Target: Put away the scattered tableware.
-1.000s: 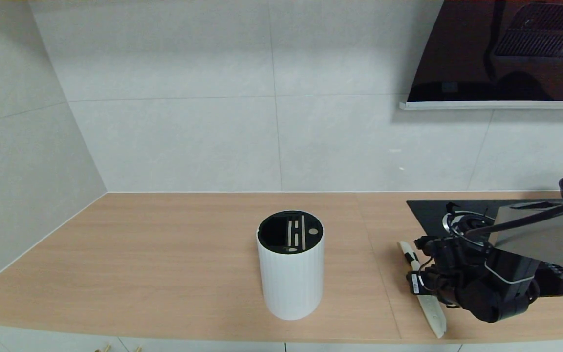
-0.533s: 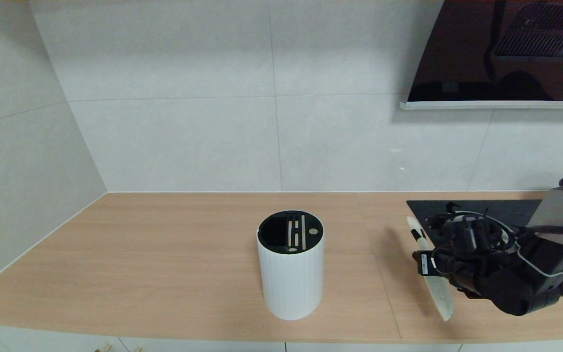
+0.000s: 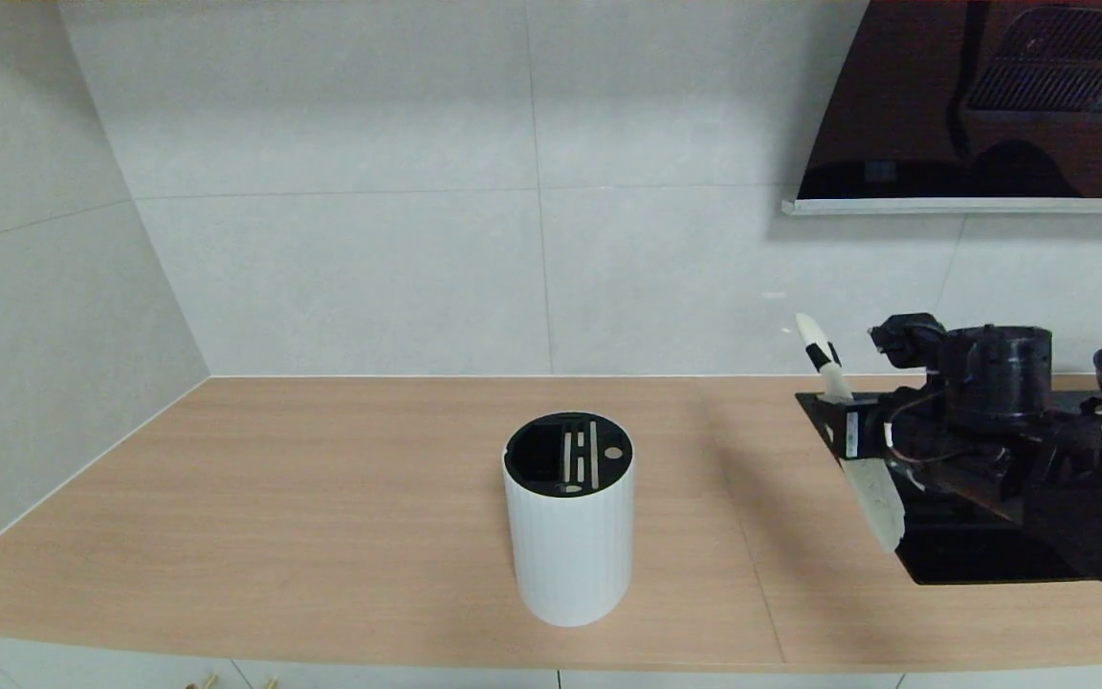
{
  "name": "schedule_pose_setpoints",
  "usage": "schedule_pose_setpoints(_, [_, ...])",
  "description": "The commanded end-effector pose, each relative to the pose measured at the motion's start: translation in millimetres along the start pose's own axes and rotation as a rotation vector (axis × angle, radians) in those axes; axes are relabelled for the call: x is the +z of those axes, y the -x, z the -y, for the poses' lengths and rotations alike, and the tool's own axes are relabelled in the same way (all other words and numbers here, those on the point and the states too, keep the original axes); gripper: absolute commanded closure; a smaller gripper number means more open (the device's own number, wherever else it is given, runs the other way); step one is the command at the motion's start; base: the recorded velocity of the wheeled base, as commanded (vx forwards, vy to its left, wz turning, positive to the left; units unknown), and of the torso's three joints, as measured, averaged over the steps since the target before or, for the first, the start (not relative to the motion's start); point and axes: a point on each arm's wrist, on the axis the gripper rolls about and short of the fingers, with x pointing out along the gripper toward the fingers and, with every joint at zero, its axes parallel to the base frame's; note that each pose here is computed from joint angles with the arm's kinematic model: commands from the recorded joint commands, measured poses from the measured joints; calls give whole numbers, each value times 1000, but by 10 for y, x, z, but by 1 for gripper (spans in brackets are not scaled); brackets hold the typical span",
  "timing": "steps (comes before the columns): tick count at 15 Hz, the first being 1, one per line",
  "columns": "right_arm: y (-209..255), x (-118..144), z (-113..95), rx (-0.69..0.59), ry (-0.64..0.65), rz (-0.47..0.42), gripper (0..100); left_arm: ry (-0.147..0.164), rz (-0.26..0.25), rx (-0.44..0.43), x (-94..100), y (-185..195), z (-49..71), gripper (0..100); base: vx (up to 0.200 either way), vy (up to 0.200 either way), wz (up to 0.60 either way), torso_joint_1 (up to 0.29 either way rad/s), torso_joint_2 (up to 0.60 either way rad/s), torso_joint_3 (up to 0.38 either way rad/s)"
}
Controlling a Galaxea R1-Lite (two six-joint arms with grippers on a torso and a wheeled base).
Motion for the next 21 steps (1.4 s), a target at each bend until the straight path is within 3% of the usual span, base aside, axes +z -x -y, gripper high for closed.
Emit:
schedule_pose_setpoints(1, [265, 488, -203, 74, 16, 125, 100, 67, -209, -221, 560, -455, -27, 0, 0, 0, 0, 0, 0, 0])
schedule_pose_setpoints(2, [375, 553, -478, 166, 38, 120, 100, 107, -309, -274, 776, -906, -94, 0, 0, 0, 0, 0, 0, 0])
schedule_pose_setpoints(3, [379, 561, -653, 216, 50, 124, 100, 125, -351, -299, 894, -1280, -146, 0, 0, 0, 0, 0, 0, 0])
schedule_pose_setpoints(4, [376, 547, -695, 227, 54, 121, 100, 128, -356, -308, 909, -1353, -152, 0, 0, 0, 0, 0, 0, 0])
schedule_pose_setpoints(5, [440, 526, -940, 297, 66, 130, 100, 162, -378, -395, 898, -1913, -111, 0, 0, 0, 0, 0, 0, 0])
schedule_pose_setpoints(6, [498, 490, -1040, 317, 70, 124, 100, 210, -386, -458, 816, -2183, -7, 0, 0, 0, 0, 0, 0, 0])
schedule_pose_setpoints(8, [616, 411, -1275, 307, 91, 115, 100, 347, -454, -526, 566, -2612, 226, 0, 0, 0, 0, 0, 0, 0])
schedule_pose_setpoints(10, [680, 338, -1445, 326, 102, 108, 100, 440, -474, -580, 405, -2811, 433, 0, 0, 0, 0, 0, 0, 0])
schedule_pose_setpoints(11, [741, 320, -1527, 355, 87, 105, 100, 524, -475, -613, 338, -2881, 562, 0, 0, 0, 0, 0, 0, 0])
schedule_pose_setpoints(12, [800, 311, -1588, 377, 76, 105, 100, 588, -486, -629, 265, -2898, 663, 0, 0, 0, 0, 0, 0, 0])
schedule_pose_setpoints(15, [932, 263, -1725, 379, 79, 108, 100, 787, -464, -683, 249, -2938, 853, 0, 0, 0, 0, 0, 0, 0])
schedule_pose_setpoints(16, [932, 263, -1725, 379, 79, 108, 100, 787, -464, -683, 249, -2938, 853, 0, 0, 0, 0, 0, 0, 0])
schedule_pose_setpoints(17, [988, 250, -1757, 393, 64, 106, 100, 828, -476, -710, 207, -2963, 956, 0, 0, 0, 0, 0, 0, 0])
schedule_pose_setpoints(20, [1078, 255, -1787, 416, 58, 112, 100, 822, -479, -721, 145, -2997, 1025, 0, 0, 0, 0, 0, 0, 0])
schedule_pose_setpoints(21, [1186, 240, -1842, 451, 61, 114, 100, 822, -450, -712, 68, -3083, 1080, 0, 0, 0, 0, 0, 0, 0])
